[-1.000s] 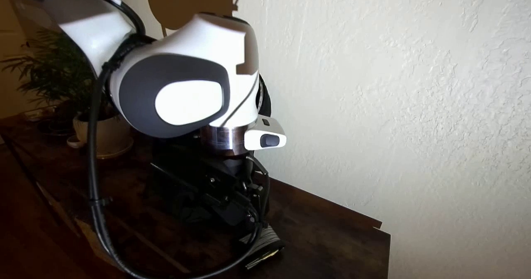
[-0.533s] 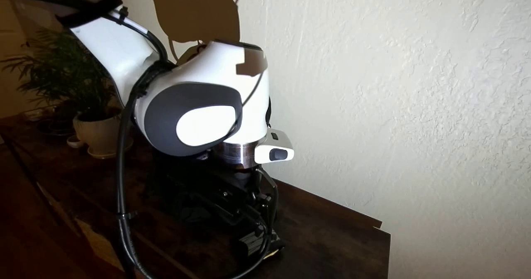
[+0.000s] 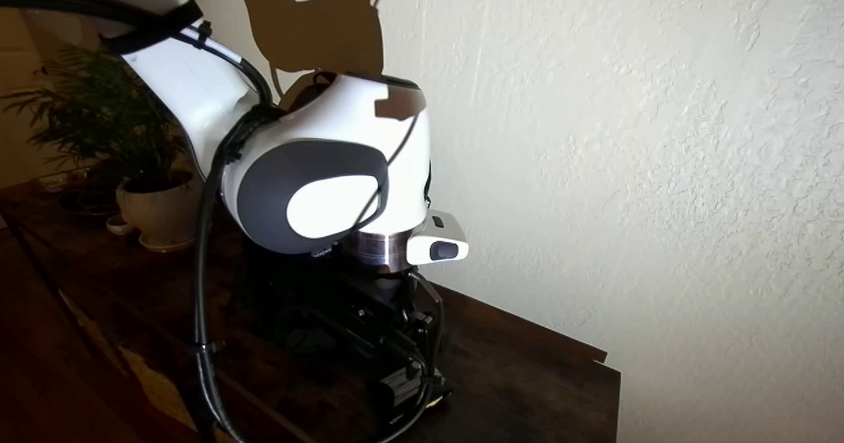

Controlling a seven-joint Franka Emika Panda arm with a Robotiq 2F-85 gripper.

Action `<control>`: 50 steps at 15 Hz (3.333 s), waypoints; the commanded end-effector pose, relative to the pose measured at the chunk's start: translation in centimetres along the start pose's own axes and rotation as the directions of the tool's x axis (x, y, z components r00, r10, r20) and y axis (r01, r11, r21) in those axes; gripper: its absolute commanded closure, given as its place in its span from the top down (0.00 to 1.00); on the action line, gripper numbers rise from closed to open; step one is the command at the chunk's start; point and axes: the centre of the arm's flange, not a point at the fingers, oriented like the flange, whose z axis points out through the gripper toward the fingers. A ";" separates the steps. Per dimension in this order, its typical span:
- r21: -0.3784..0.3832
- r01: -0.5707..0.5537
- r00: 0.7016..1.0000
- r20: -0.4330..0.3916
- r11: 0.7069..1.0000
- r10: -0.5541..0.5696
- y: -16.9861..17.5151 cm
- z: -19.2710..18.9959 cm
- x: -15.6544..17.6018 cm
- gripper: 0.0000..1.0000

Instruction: Get the wallet from the top of the cabinet and put it in the backpack

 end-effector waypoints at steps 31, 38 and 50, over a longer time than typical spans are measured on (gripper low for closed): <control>0.149 -0.154 0.988 0.048 0.977 0.148 4.9 11.7 2.2 1.00; 0.188 -0.136 0.991 0.037 0.973 0.131 3.1 11.1 2.9 0.72; 0.232 -0.203 0.979 0.013 0.951 0.206 5.5 9.6 3.5 0.01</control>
